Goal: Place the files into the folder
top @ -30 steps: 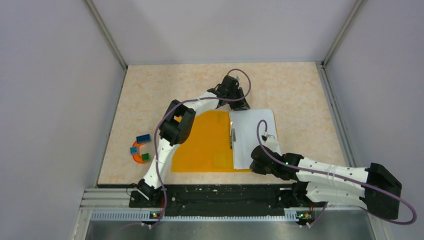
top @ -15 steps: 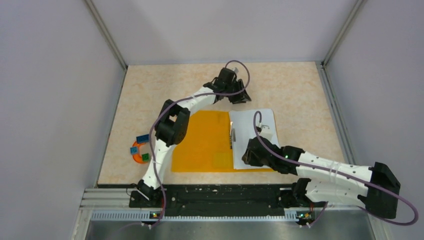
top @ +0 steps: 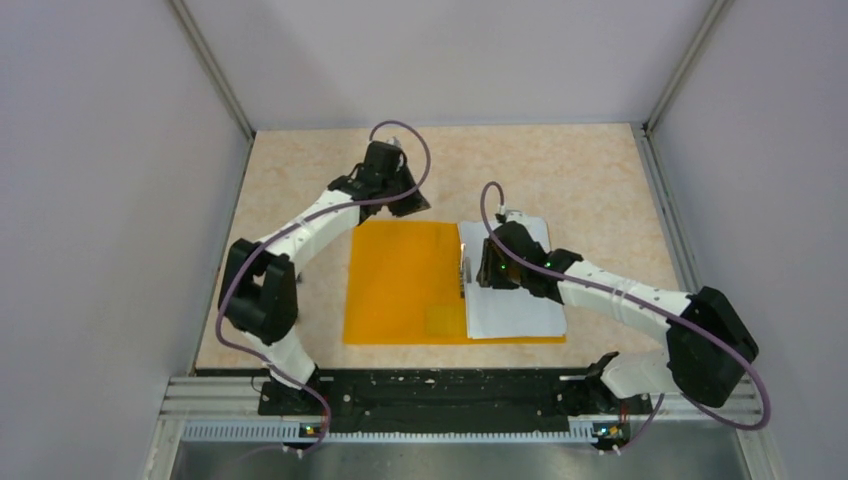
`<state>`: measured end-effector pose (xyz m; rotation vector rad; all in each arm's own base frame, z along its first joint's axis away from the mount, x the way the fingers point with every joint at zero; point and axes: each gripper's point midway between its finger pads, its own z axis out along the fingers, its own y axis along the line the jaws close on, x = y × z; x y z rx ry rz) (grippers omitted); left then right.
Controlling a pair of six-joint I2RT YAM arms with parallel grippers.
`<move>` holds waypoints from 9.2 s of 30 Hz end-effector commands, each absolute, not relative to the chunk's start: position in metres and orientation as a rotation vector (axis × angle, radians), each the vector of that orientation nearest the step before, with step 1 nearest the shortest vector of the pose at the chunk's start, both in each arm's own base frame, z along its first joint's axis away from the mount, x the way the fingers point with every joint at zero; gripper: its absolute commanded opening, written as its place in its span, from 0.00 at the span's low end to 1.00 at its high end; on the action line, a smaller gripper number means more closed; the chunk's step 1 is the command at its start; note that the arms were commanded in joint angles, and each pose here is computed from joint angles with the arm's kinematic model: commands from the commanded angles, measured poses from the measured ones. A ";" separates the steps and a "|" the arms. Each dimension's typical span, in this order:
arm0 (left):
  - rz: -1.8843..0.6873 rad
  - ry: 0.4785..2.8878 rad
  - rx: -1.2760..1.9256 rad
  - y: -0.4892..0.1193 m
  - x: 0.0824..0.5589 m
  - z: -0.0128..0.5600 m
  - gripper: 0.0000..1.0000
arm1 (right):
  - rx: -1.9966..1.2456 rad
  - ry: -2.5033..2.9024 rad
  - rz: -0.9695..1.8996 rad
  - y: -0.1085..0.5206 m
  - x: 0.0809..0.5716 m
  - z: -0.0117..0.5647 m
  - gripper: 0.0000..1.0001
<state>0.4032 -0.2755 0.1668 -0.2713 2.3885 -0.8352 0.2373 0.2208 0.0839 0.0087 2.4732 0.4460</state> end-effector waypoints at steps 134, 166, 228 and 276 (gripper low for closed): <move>-0.277 2.711 -1.008 -0.187 0.219 -0.014 0.00 | -0.240 2.434 0.364 0.272 0.321 0.064 0.24; -0.243 2.698 -1.017 -0.183 0.221 -0.012 0.00 | -0.612 2.283 0.151 0.312 0.339 0.129 0.17; -0.192 2.715 -1.029 -0.180 0.219 -0.015 0.00 | -0.643 2.300 0.015 0.312 0.340 0.108 0.10; -0.115 2.746 -1.117 -0.177 0.210 -0.033 0.00 | -0.618 2.389 0.084 0.289 0.303 0.085 0.08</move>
